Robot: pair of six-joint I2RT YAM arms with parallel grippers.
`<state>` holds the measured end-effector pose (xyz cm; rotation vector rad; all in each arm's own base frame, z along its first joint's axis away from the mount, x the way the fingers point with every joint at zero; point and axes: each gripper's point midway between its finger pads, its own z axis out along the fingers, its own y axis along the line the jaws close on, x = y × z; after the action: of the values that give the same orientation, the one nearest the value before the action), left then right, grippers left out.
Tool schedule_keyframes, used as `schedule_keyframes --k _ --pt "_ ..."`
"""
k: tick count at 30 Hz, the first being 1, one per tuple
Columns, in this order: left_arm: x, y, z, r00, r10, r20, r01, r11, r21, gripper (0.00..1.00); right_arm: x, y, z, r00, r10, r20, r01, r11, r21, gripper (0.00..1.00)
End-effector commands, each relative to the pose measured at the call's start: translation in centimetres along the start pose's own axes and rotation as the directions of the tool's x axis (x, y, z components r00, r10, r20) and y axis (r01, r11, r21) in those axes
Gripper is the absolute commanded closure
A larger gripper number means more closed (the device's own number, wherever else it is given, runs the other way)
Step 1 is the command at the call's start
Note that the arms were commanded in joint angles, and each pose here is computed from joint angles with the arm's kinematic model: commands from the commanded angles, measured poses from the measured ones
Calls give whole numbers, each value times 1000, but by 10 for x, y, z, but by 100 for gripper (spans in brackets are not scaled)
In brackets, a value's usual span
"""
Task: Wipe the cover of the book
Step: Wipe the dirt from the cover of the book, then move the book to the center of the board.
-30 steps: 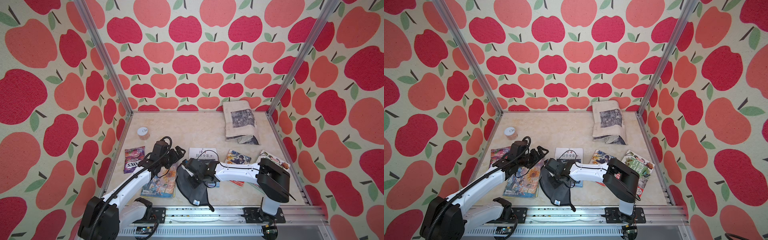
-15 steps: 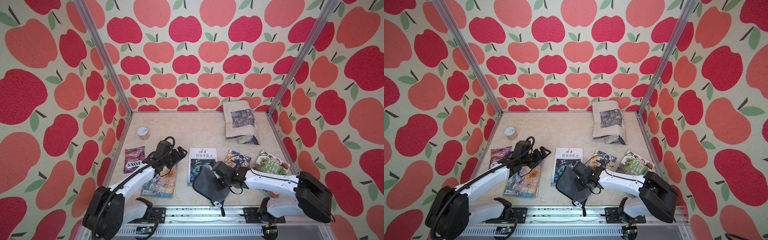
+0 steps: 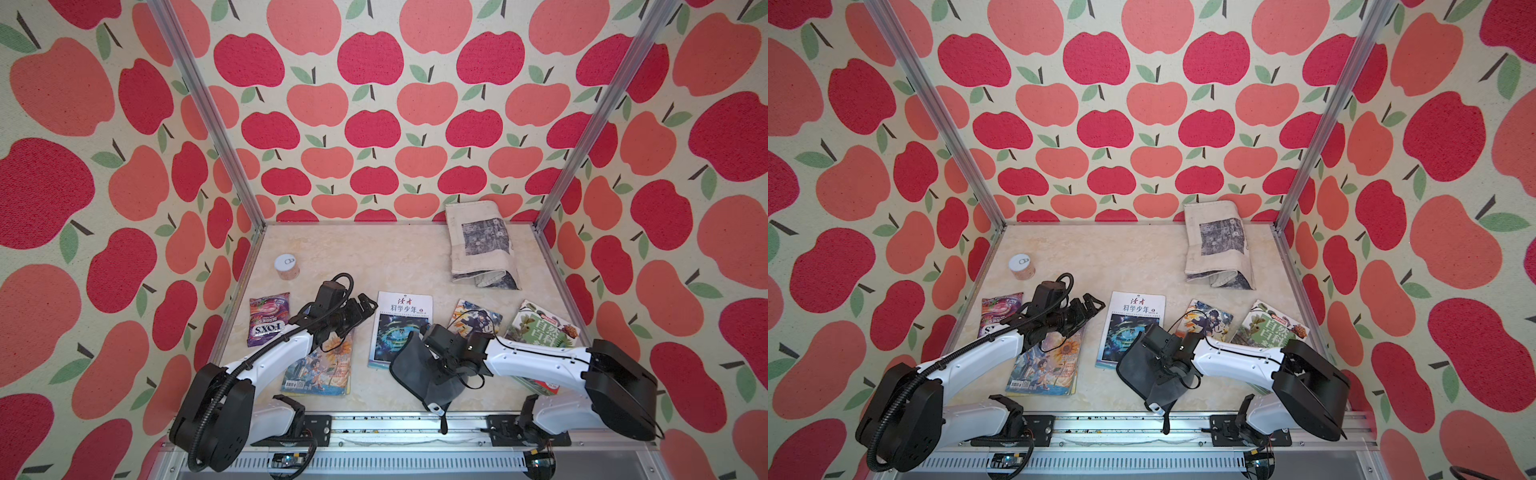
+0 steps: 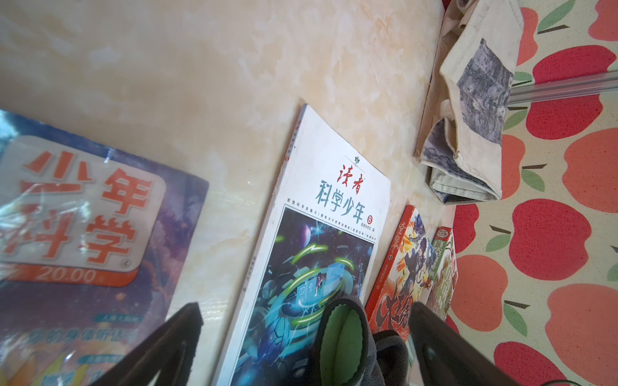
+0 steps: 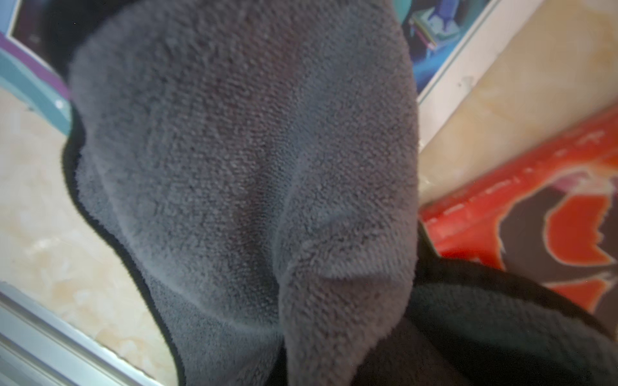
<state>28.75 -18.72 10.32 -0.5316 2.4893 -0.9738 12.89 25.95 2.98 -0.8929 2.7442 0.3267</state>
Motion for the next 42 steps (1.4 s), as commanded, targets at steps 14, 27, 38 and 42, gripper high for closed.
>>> schedule_keyframes --k 14,27,38,42 --pt "-16 -3 -1 1000 12 14 -12 1000 1 1 -108 82 4 986 -106 132 130 973 -191 100" --pt "-43 -12 76 991 90 -96 -93 995 -25 1 -34 35 14 999 29 21 -25 982 -189 100" --pt "-26 1 102 981 45 -190 -60 995 -76 1 -24 -16 -2 989 136 53 -127 981 -144 100" --pt "6 4 98 969 23 -247 -42 996 -74 1 -36 -33 -24 985 134 105 -119 984 -135 100"
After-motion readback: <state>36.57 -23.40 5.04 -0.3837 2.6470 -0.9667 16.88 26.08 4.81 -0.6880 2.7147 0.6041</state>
